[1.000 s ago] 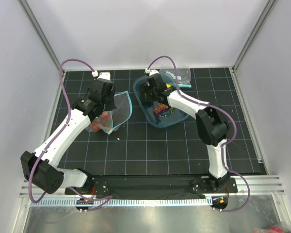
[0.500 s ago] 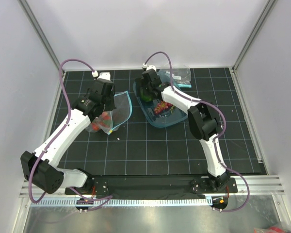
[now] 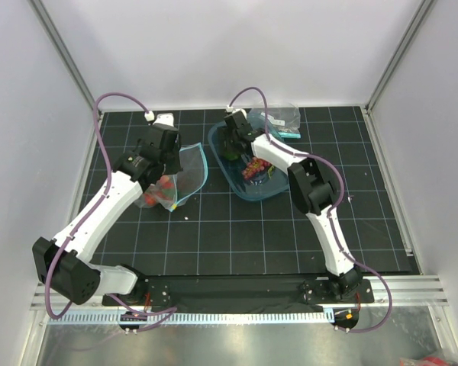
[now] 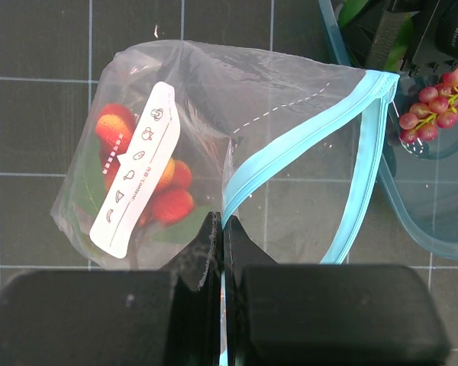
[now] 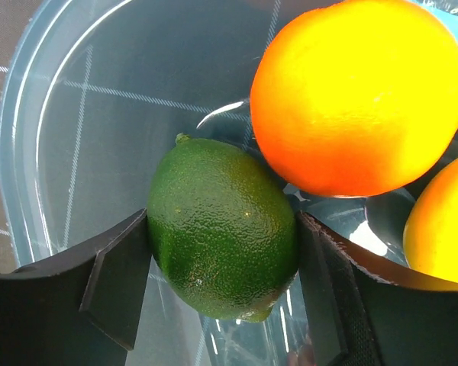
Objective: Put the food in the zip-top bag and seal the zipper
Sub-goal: Pick up the fake fruit from the bin.
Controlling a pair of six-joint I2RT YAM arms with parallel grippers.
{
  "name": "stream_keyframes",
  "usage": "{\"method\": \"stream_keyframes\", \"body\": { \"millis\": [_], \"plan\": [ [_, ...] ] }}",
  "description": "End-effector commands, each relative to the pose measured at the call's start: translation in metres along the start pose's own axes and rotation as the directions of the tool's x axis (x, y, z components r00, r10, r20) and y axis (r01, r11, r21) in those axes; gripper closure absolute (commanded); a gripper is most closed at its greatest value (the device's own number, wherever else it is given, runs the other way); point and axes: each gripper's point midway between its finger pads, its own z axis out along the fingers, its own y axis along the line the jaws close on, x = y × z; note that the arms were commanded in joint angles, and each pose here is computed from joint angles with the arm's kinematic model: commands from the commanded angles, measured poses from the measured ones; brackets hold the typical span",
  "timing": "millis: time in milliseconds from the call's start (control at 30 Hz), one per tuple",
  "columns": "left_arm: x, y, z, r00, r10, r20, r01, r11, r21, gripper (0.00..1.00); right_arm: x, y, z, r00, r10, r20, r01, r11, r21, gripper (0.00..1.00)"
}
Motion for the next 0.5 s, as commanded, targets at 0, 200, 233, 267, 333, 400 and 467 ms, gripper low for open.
{"method": "stream_keyframes", "body": {
  "millis": [0, 200, 233, 267, 333, 400, 467],
  "plan": [
    [-0.006, 0.001, -0.001, 1.0, 0.01, 0.017, -0.01, 1.0, -0.01, 1.0, -0.017, 0.008, -0.012, 0.999, 0.013, 0.048, -0.011, 0.999, -0.03, 0.39],
    [-0.006, 0.0, -0.001, 1.0, 0.011, 0.015, -0.011, 1.0, -0.003, 1.0, -0.025, 0.007, -0.035, 0.995, 0.02, 0.098, -0.015, 0.999, -0.049, 0.43],
    [-0.006, 0.0, -0.001, 1.0, 0.011, 0.014, -0.011, 1.0, -0.005, 1.0, -0.023, 0.006, -0.039, 0.995, 0.018, 0.099, -0.013, 0.999, -0.051, 0.43],
    [-0.006, 0.0, 0.0, 1.0, 0.01, 0.014, -0.01, 1.0, -0.006, 1.0, -0.037, 0.009, -0.055, 0.989, 0.026, 0.143, -0.016, 0.998, -0.068, 0.43],
    [-0.006, 0.0, -0.001, 1.0, 0.01, 0.016, -0.01, 1.0, -0.002, 1.0, -0.029, 0.004, -0.063, 0.989, 0.023, 0.147, -0.012, 0.997, -0.071, 0.43],
    [-0.008, 0.0, -0.003, 1.0, 0.008, 0.023, -0.008, 1.0, -0.003, 1.0, -0.027, 0.005, -0.085, 0.987, 0.013, 0.162, 0.004, 0.994, -0.108, 0.46],
    [-0.009, 0.001, -0.004, 1.0, 0.007, 0.029, -0.006, 1.0, -0.005, 1.0, -0.03, 0.013, -0.101, 0.982, -0.008, 0.19, 0.039, 0.986, -0.16, 0.47]
  ]
}}
